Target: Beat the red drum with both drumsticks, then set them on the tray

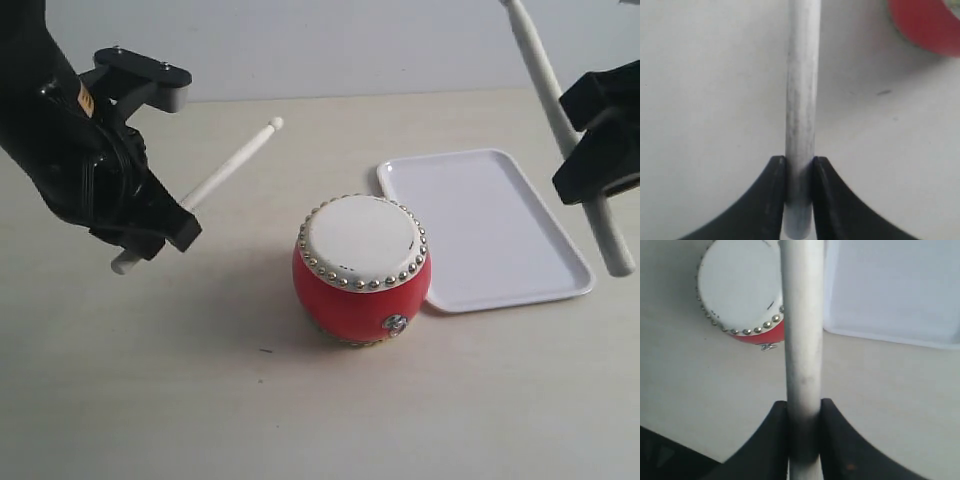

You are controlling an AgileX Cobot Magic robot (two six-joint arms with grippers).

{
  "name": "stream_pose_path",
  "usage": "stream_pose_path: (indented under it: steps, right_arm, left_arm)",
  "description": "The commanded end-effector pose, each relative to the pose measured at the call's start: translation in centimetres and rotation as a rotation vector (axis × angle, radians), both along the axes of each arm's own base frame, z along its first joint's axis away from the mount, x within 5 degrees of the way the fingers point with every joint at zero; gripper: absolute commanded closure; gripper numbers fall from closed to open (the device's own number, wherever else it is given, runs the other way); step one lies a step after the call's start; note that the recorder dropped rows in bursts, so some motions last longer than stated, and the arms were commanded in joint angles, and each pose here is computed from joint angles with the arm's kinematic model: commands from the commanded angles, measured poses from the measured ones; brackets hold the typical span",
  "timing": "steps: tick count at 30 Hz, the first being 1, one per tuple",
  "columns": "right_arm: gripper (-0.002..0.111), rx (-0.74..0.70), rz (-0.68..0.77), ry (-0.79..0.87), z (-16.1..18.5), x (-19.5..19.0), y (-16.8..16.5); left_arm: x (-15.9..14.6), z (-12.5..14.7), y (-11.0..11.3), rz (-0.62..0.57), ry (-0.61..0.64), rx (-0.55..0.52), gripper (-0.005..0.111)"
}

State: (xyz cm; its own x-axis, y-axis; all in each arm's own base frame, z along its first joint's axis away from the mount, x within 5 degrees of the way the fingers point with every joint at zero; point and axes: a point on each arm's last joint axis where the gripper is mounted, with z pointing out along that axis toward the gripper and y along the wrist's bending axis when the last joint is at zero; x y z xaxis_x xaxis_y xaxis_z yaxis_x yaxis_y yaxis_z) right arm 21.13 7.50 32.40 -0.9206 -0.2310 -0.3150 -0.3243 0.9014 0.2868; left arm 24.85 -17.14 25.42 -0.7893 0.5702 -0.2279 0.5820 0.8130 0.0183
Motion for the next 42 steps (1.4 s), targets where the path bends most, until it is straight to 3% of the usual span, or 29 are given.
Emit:
stream_pose_path:
  steps: [1, 8, 14, 22, 29, 37, 42]
  right_arm:
    - [0.108, -0.059, 0.112, 0.043, -1.4, -1.3, 1.7]
    - [0.108, -0.117, 0.230, 0.199, -5.7, -4.6, 3.4]
    - [0.108, -0.086, 0.298, 0.245, -6.3, -6.1, 4.9]
    - [0.108, -0.153, 0.280, 0.316, -8.0, -5.1, 5.2]
    - [0.108, -0.170, 0.277, 0.380, -9.3, -4.2, 5.9]
    - [0.108, -0.125, 0.245, 0.285, -6.6, -3.0, 6.6]
    - [0.108, -0.171, 0.214, 0.366, -10.8, -2.5, 6.8]
  left_arm:
    - [-3.6, 2.1, -1.4, -0.074, 0.024, 0.005, 0.107]
    - [-6.6, 3.0, -3.3, -0.105, 0.040, -0.023, 0.107]
    - [-8.0, 2.5, -4.2, -0.121, 0.067, -0.030, 0.107]
    - [-9.1, 0.0, -3.1, -0.081, 0.095, -0.022, 0.107]
    - [-10.4, 2.5, -1.7, -0.073, 0.008, -0.135, 0.107]
    - [-10.3, 2.0, -1.7, -0.074, 0.009, -0.125, 0.107]
    - [-10.6, 4.1, -1.5, -0.075, -0.008, -0.153, 0.107]
